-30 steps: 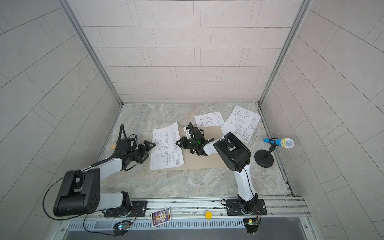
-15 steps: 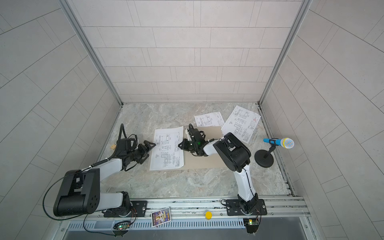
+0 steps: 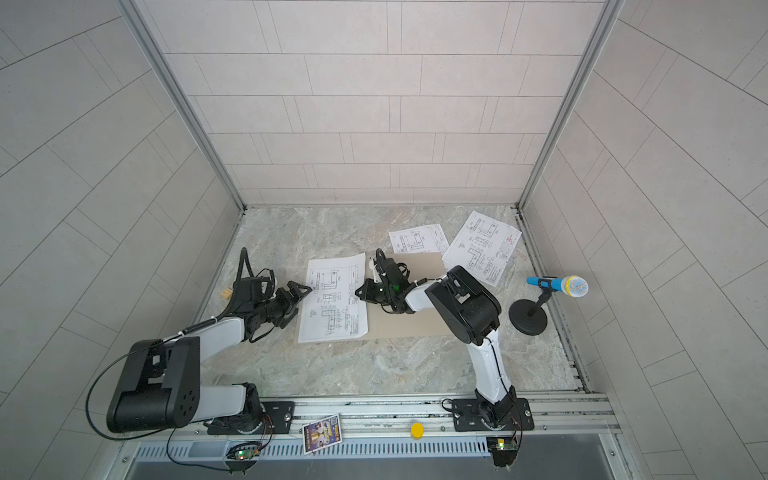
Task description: Put the files into the folder
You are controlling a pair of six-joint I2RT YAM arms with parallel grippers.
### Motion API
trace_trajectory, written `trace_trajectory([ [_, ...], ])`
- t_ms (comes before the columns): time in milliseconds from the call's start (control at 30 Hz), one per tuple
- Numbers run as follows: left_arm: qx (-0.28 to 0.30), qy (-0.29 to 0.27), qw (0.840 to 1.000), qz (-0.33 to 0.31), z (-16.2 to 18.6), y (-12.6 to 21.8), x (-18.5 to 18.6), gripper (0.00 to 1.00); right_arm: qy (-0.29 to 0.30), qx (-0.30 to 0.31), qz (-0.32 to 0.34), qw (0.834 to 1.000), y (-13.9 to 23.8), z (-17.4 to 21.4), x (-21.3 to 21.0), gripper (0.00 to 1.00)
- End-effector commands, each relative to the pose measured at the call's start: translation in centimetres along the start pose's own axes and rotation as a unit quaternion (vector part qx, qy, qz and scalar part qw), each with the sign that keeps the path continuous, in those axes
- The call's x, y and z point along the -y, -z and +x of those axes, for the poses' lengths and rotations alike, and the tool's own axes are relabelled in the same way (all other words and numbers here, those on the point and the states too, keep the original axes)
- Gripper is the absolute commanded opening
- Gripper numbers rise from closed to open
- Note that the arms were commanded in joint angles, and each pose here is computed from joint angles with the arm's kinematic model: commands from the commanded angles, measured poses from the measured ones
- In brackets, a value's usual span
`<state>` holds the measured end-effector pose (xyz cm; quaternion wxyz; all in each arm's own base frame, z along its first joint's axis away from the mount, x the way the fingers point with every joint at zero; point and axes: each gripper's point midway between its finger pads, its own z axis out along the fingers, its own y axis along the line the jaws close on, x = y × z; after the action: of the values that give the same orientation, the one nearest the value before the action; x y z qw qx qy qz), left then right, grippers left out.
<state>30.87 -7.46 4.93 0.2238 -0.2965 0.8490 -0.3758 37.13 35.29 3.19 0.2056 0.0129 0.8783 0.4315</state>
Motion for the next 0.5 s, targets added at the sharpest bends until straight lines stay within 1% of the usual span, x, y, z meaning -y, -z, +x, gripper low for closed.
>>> trace_trajectory([
  [0,-0.012,0.014,1.000,-0.010,0.82,-0.16,-1.04,1.00,0.001,0.001,-0.010,1.000,0.10,-0.07,-1.57,0.00],
  [167,-0.015,0.015,1.000,-0.010,0.97,-0.23,-1.14,1.00,0.000,0.001,-0.008,1.000,-0.12,0.01,-2.03,0.00],
  [300,-0.014,0.015,1.000,-0.011,0.99,-0.15,-1.17,1.00,0.001,-0.007,0.003,1.000,0.00,0.41,-1.54,0.01],
  [333,-0.014,0.015,1.000,-0.012,0.97,-0.11,-1.15,1.00,0.002,-0.005,0.007,1.000,0.09,0.38,-1.44,0.10],
  [433,-0.014,0.016,1.000,-0.017,0.81,0.13,-0.92,1.00,0.001,0.001,0.010,1.000,0.59,0.02,-1.46,0.13],
  [467,-0.016,0.015,1.000,-0.020,0.77,0.24,-0.78,1.00,0.002,0.000,0.011,1.000,0.70,0.02,-1.54,0.17],
])
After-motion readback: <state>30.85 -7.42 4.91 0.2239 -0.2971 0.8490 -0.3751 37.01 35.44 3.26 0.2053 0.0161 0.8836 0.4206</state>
